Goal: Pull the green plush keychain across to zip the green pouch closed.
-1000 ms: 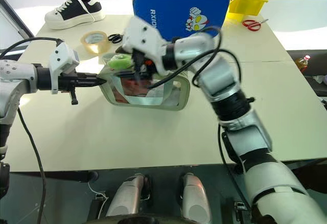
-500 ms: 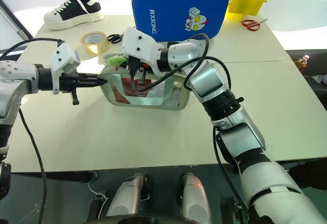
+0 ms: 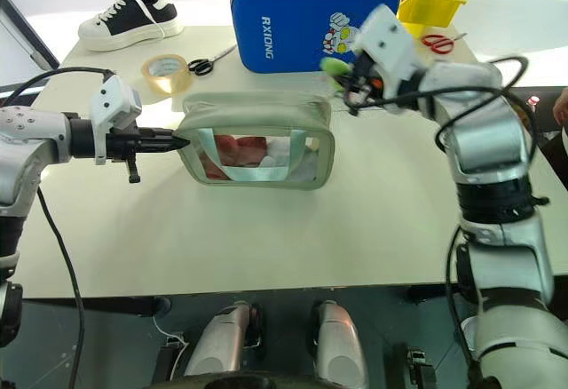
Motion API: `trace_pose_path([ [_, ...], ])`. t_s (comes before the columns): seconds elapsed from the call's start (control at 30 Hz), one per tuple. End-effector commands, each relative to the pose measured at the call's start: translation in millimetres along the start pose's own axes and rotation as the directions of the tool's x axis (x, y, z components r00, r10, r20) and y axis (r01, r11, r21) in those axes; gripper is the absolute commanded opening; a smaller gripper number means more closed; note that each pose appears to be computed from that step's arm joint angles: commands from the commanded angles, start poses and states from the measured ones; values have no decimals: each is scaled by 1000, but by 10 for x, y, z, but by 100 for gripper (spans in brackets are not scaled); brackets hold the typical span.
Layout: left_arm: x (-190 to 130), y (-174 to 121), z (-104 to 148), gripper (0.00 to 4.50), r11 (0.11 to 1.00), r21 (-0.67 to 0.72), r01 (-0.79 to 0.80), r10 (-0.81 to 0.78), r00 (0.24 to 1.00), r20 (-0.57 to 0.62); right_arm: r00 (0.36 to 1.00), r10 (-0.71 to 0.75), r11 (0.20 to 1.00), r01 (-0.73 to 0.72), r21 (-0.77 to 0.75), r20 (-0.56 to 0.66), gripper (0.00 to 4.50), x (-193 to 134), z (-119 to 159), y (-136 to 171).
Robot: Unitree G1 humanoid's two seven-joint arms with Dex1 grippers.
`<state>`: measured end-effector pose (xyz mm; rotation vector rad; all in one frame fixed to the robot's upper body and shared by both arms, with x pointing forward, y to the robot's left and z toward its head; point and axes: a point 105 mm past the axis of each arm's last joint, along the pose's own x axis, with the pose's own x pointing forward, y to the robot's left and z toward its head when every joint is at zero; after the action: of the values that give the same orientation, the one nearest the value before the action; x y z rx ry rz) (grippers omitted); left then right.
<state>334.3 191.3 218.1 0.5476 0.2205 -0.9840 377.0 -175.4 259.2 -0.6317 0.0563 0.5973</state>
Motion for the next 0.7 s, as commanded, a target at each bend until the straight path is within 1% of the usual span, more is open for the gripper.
trace_pose_path([
  [0.03,-36,34,46,0,999,32,-12,13,1000,-6,976,-189,963,164,-214,-105,12,-218,-316,-206],
  [0.1,-30,35,48,0,999,34,-9,9,1000,-8,982,-151,983,138,-119,-111,12,-145,-484,9],
  [0.17,-22,39,56,0,999,37,-6,7,1000,-8,991,-85,996,82,-34,-101,12,6,-600,326],
  [0.23,-9,44,65,0,999,40,-5,5,1000,-8,997,-24,997,29,72,-79,12,189,-687,661],
  [0.3,5,50,78,0,999,44,-3,3,1000,-6,998,5,985,6,170,-63,12,330,-735,873],
  [0.33,10,49,88,0,999,45,-2,2,1000,-5,998,7,975,5,222,-55,12,395,-747,935],
  [0.4,16,48,97,0,999,51,-1,1,1000,-5,999,-11,949,25,314,-45,12,486,-754,965],
  [0.5,8,42,97,0,999,53,-2,2,1000,-6,999,-17,936,27,352,-32,12,503,-733,917],
  [0.6,-23,34,74,0,999,52,-7,8,1000,-13,999,-22,950,36,309,-49,114,351,-775,669],
  [0.63,-24,33,70,0,999,52,-9,9,1000,-15,998,-25,954,40,297,-55,157,316,-787,611],
  [0.7,-31,36,61,0,999,52,-14,15,1000,-18,997,-33,971,49,235,-71,263,185,-788,409],
])
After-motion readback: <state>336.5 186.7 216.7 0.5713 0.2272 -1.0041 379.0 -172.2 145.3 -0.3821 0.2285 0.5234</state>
